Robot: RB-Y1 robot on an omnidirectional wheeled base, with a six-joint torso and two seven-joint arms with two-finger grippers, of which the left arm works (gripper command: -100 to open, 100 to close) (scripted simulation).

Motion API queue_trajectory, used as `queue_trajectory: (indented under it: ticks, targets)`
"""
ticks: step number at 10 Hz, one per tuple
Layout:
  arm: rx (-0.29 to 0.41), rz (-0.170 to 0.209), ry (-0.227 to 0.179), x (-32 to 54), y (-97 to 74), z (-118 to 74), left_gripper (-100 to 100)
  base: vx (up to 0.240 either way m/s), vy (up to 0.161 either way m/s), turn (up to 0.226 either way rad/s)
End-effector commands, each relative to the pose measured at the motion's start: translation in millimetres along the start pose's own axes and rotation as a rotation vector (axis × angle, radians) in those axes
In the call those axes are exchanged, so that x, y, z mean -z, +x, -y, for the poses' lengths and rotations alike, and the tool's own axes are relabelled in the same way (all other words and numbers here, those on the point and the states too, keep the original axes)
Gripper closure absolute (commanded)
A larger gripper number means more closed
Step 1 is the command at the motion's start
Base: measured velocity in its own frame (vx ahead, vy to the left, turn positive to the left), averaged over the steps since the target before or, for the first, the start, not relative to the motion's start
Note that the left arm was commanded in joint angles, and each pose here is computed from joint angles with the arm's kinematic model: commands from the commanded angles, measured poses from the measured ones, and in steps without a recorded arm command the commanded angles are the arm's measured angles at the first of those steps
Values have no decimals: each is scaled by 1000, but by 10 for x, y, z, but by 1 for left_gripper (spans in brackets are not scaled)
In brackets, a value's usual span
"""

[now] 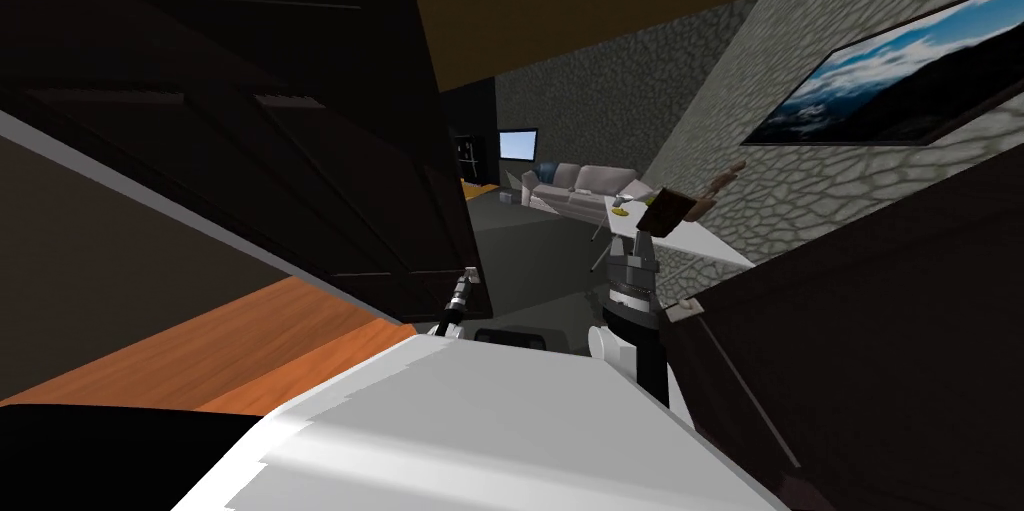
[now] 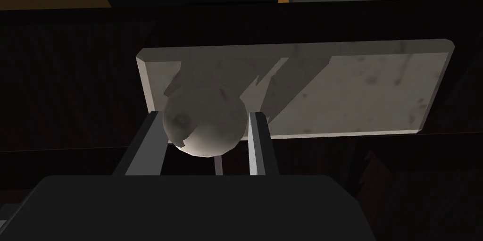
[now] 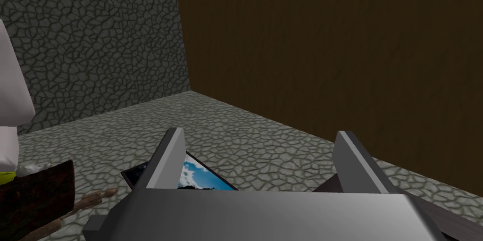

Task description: Push the door open

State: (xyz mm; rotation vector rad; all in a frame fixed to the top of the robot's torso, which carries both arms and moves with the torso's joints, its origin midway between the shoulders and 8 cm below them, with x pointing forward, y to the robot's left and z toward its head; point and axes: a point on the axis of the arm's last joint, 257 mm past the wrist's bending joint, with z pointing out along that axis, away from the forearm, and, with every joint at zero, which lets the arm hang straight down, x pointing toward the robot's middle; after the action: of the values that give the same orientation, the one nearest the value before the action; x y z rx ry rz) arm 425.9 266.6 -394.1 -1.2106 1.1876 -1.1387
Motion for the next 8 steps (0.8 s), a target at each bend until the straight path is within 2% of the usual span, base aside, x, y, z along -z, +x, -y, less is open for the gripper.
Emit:
queue_trajectory:
  ticks: [1,3,8]
  targets:
    - [-8,39,6,-33,-211,32,100,133,-59,50]
    - [-7,64,6,-42,-303,34,100,136,-62,67]
    - [7,140,4,-52,-549,29,100,195,-81,75]
